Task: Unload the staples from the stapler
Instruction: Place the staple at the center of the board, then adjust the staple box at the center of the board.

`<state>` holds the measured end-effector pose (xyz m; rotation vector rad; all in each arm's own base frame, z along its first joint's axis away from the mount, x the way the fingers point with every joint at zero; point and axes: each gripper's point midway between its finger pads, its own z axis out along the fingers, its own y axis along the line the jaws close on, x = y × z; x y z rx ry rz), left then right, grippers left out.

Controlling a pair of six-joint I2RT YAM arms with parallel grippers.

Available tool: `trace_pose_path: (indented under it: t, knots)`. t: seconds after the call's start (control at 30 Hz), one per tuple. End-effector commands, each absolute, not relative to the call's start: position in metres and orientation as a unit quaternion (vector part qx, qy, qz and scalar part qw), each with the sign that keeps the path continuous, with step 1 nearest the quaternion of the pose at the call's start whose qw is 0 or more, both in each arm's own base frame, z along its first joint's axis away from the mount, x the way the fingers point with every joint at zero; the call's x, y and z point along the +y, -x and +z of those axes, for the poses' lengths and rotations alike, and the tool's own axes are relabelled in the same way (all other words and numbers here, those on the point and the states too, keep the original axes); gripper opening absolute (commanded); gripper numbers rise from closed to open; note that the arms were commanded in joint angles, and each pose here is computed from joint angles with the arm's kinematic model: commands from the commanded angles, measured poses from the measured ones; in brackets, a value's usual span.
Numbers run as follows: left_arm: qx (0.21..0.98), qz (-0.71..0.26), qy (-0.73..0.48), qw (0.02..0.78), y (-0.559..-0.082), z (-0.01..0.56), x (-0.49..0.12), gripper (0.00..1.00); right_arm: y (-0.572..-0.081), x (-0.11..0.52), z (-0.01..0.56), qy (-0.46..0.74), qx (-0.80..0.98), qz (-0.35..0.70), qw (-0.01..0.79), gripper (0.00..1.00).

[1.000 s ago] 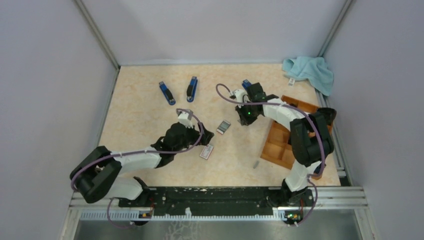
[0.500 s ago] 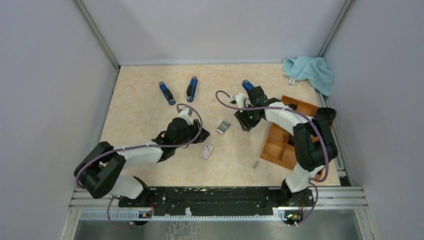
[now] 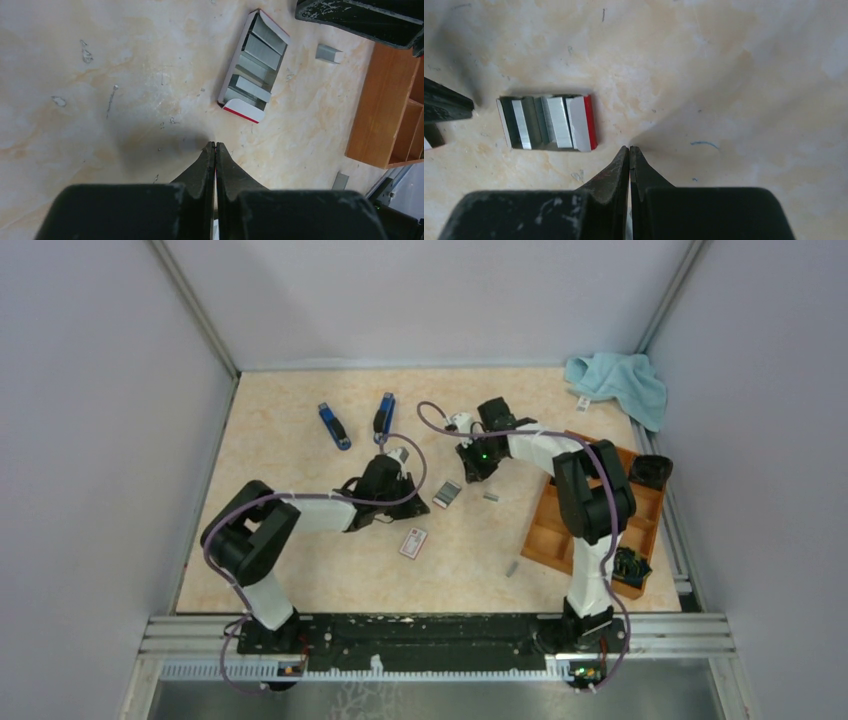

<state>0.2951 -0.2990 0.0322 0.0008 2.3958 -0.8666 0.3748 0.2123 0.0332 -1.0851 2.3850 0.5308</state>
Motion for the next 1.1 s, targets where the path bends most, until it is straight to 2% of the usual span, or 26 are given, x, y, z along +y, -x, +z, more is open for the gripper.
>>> trace_pose_path:
  t: [0.0,0.37,0.63,0.77,0.87,0.97,1.03,1.07]
  knots:
    - [0.915,-0.330,0.005,0.232,-0.286,0.018,-0.307,0.05,-0.385,0.235,0.047,0.391,0.855,0.236,0.244,0.02]
    - [0.925,-0.298,0.034,0.235,-0.302,0.003,-0.290,0.06,-0.345,0.263,0.032,0.400,0.847,0.293,0.190,0.02]
    - [0.923,-0.286,0.032,0.257,-0.313,0.013,-0.278,0.08,-0.324,0.274,0.046,0.396,0.840,0.329,0.169,0.02]
    - [0.930,-0.246,0.032,0.270,-0.307,0.014,-0.256,0.11,-0.324,0.271,0.061,0.393,0.840,0.327,0.183,0.03]
    - [0.931,-0.219,0.022,0.292,-0.304,0.024,-0.240,0.20,-0.323,0.267,0.080,0.394,0.833,0.328,0.205,0.04]
    - [0.914,-0.237,-0.021,0.328,-0.301,0.047,-0.240,0.27,-0.321,0.267,0.104,0.393,0.823,0.335,0.236,0.06]
    - [0.893,-0.267,-0.060,0.357,-0.298,0.062,-0.246,0.32,-0.320,0.270,0.118,0.385,0.817,0.346,0.255,0.10]
    - [0.880,-0.284,-0.080,0.373,-0.297,0.071,-0.250,0.35,-0.318,0.271,0.120,0.378,0.817,0.352,0.256,0.17]
